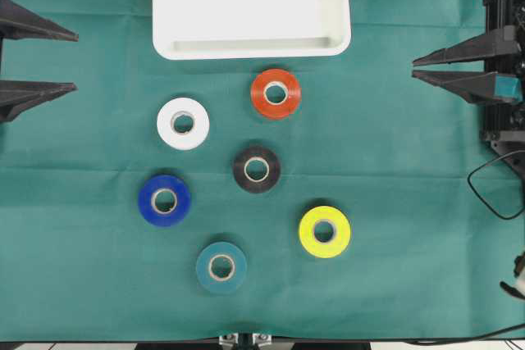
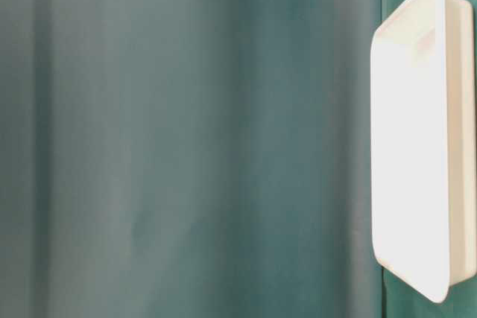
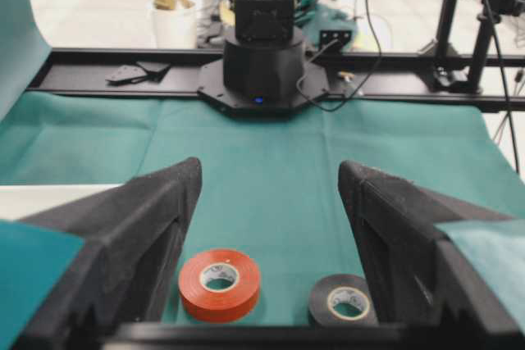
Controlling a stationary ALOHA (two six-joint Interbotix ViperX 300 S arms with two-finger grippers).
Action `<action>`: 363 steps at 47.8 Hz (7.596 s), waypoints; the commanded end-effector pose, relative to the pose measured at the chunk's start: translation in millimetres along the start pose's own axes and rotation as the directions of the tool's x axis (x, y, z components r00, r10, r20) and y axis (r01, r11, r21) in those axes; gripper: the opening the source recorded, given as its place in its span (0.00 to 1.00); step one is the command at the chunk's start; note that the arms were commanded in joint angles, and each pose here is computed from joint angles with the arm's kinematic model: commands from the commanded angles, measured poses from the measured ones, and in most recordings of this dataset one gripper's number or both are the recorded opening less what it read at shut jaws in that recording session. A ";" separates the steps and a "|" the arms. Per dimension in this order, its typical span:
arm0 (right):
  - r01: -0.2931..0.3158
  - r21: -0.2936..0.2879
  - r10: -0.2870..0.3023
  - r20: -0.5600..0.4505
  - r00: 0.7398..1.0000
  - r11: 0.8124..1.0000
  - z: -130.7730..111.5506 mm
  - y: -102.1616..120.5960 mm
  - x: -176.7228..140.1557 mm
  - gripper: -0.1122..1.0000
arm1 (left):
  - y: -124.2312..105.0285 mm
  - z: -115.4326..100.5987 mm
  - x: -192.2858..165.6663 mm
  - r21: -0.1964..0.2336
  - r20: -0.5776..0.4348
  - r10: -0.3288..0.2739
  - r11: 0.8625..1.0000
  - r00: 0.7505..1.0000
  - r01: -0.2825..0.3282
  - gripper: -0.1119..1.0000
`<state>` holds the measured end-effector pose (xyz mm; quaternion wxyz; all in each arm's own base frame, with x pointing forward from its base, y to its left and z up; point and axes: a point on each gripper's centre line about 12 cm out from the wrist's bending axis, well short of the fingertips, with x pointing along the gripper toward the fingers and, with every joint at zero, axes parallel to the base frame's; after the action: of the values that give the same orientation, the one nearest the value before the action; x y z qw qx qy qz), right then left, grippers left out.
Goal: Put the tape alternately from left to right into the white case.
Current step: 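Move both grippers inward from the table edges toward the tape rolls, then position left gripper over white tape, right gripper over orange tape, then lower right gripper and grasp the orange tape roll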
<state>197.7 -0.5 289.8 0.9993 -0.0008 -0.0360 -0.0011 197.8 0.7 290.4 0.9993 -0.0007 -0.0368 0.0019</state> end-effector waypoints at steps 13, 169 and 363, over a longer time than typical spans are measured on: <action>0.008 0.003 -0.008 -0.023 1.000 1.000 -0.8 -1.5 2.7 0.08 | -2.0 2.0 2.7 -0.023 0.009 -0.007 1.000 1.000 0.007 0.03; 0.112 0.080 -0.024 -0.702 0.712 0.990 -127.7 -11.0 131.2 0.79 | 9.1 -125.4 100.7 -0.040 -0.648 0.025 0.997 0.761 -0.067 0.93; 0.074 0.051 -0.005 -0.793 0.609 0.996 -131.7 0.8 192.0 0.36 | 9.1 -133.3 107.4 -0.038 -0.704 0.022 0.997 0.710 -0.069 0.93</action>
<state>393.4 -1.6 153.0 0.8995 0.0398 0.4345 -0.0243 308.5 9.4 154.4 0.9309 -0.0328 0.3629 0.0246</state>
